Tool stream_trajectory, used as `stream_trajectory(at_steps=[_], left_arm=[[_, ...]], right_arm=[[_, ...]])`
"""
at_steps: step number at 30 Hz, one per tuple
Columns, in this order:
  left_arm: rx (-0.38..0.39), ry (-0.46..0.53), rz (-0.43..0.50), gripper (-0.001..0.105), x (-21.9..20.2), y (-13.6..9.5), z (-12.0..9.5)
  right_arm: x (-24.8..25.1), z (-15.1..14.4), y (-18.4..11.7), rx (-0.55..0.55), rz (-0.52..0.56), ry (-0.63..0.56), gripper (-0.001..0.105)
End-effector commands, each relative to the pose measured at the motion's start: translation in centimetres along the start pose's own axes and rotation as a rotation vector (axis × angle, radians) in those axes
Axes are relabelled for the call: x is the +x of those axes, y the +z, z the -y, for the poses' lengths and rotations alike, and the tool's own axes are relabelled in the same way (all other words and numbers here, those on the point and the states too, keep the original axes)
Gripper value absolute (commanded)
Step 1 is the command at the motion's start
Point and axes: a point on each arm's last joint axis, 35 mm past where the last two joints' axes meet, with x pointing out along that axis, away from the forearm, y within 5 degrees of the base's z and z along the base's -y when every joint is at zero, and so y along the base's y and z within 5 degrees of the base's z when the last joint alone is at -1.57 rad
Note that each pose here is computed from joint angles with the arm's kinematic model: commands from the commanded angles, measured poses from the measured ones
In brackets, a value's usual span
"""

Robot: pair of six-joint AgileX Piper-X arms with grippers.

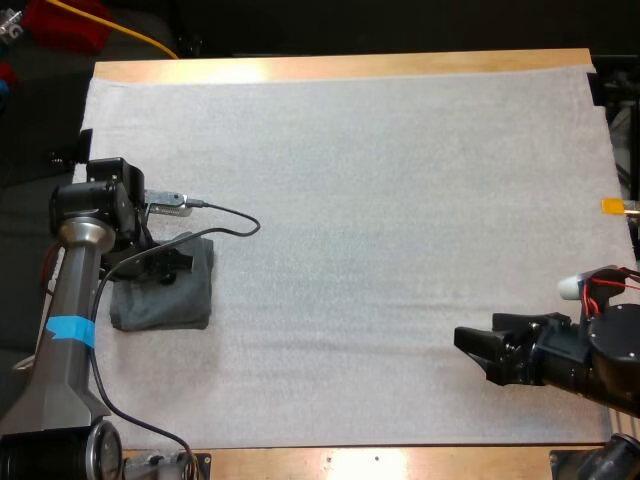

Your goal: Pick towel from pile, fold and stack

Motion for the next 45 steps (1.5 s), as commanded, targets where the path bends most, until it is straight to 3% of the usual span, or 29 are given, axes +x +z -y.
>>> stream_trajectory(at_steps=[1, 6, 14, 23, 27, 34, 37, 45], left_arm=[[-0.014, -0.040, 0.005, 0.069, -0.2, -0.1, 0.1], [-0.013, -0.149, -0.041, 0.069, 1.2, -0.9, 0.7], [-0.051, -0.149, -0.036, 0.069, 5.6, -2.5, 1.2], [-0.059, -0.153, 0.006, 0.069, 6.7, -2.6, 1.3], [-0.054, -0.155, 0.035, 0.069, 5.5, -2.0, 1.2], [-0.068, -0.173, 0.265, 0.069, 0.0, 0.1, 0.5], [-0.073, -0.177, 0.317, 0.069, -0.8, 0.8, 0.5], [-0.101, -0.177, 0.257, 0.069, 1.6, 1.8, 0.9]], right_arm=[[-0.2, -0.2, 0.2, -0.009, 0.017, 0.022, 0.065], [-0.2, -0.2, 0.2, -0.009, 0.017, 0.021, 0.065], [-0.2, -0.2, 0.2, -0.009, 0.017, 0.021, 0.065], [-0.2, -0.2, 0.2, -0.009, 0.017, 0.021, 0.065], [-0.2, -0.2, 0.2, -0.009, 0.017, 0.021, 0.065], [-0.2, -0.2, 0.2, -0.009, 0.017, 0.021, 0.065], [-0.2, -0.2, 0.2, -0.009, 0.017, 0.021, 0.065], [-0.2, -0.4, 0.8, 0.002, 0.070, 0.040, 0.065]])
